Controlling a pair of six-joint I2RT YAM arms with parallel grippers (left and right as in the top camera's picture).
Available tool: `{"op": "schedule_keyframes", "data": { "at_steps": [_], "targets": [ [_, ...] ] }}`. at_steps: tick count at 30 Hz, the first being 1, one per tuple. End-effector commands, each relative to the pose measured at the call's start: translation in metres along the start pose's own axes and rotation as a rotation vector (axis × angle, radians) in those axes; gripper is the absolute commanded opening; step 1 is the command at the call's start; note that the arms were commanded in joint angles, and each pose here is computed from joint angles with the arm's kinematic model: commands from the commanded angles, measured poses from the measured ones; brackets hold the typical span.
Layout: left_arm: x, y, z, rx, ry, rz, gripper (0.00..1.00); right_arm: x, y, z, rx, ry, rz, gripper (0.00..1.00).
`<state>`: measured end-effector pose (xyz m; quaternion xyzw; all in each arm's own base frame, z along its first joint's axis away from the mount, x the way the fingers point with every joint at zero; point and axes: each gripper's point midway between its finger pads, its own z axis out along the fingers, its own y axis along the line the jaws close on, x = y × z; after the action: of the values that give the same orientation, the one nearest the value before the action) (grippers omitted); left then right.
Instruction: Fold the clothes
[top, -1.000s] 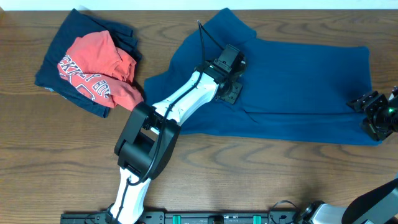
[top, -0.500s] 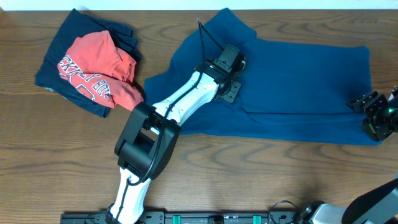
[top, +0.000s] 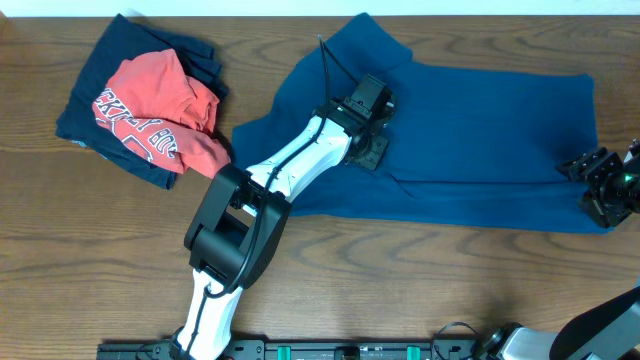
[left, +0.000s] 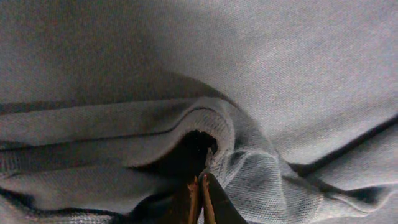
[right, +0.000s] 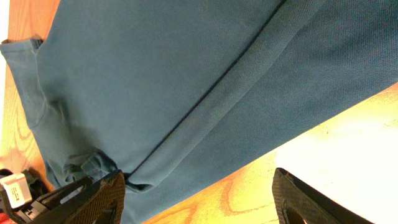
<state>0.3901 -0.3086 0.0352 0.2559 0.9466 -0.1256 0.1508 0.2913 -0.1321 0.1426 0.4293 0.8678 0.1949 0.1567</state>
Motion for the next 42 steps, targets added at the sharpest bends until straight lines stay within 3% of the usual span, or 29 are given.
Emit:
{"op": "schedule_keyframes", "data": {
  "at_steps": [1,12,17,21,24,27,29,30,33,34,38,42],
  "targets": [
    [-0.001,-0.005,0.004,0.020,0.004,0.002,0.06,-0.001,0.003,-0.002,0.000,-0.006,-0.024,0.74],
    [-0.030,-0.039,0.003,0.071,-0.120,0.095,0.07,-0.002,0.003,-0.002,-0.001,-0.010,-0.025,0.74],
    [-0.028,-0.044,0.004,0.054,-0.119,0.126,0.17,-0.002,0.003,-0.002,-0.001,-0.010,-0.025,0.74],
    [-0.024,-0.045,-0.003,0.058,-0.099,0.115,0.38,-0.002,0.003,-0.002,-0.001,-0.009,-0.025,0.74],
    [-0.024,-0.050,-0.028,0.074,-0.076,0.109,0.43,-0.002,0.003,-0.002,-0.001,-0.010,-0.025,0.74],
    [-0.023,-0.049,-0.060,0.053,-0.069,0.100,0.55,-0.003,0.003,-0.002,-0.001,-0.010,-0.026,0.74],
    [-0.017,-0.033,-0.075,-0.026,-0.057,0.059,0.54,-0.003,0.003,-0.002,-0.001,-0.010,-0.026,0.74],
    [-0.013,-0.022,-0.080,-0.078,-0.041,0.030,0.48,-0.003,0.003,-0.002,-0.001,-0.011,-0.026,0.74],
    [0.008,0.008,-0.081,-0.180,0.036,-0.037,0.11,-0.003,0.003,-0.002,-0.001,-0.013,-0.027,0.74],
    [0.016,0.016,-0.076,-0.189,0.065,-0.062,0.06,-0.003,0.003,-0.002,-0.001,-0.013,-0.027,0.74],
    [0.047,0.041,-0.050,-0.211,0.152,-0.128,0.06,-0.004,0.004,-0.002,-0.002,-0.017,-0.029,0.74],
    [0.069,0.044,-0.020,-0.133,0.189,-0.166,0.06,-0.005,0.004,-0.002,-0.004,-0.020,-0.031,0.74]
  ]
}}
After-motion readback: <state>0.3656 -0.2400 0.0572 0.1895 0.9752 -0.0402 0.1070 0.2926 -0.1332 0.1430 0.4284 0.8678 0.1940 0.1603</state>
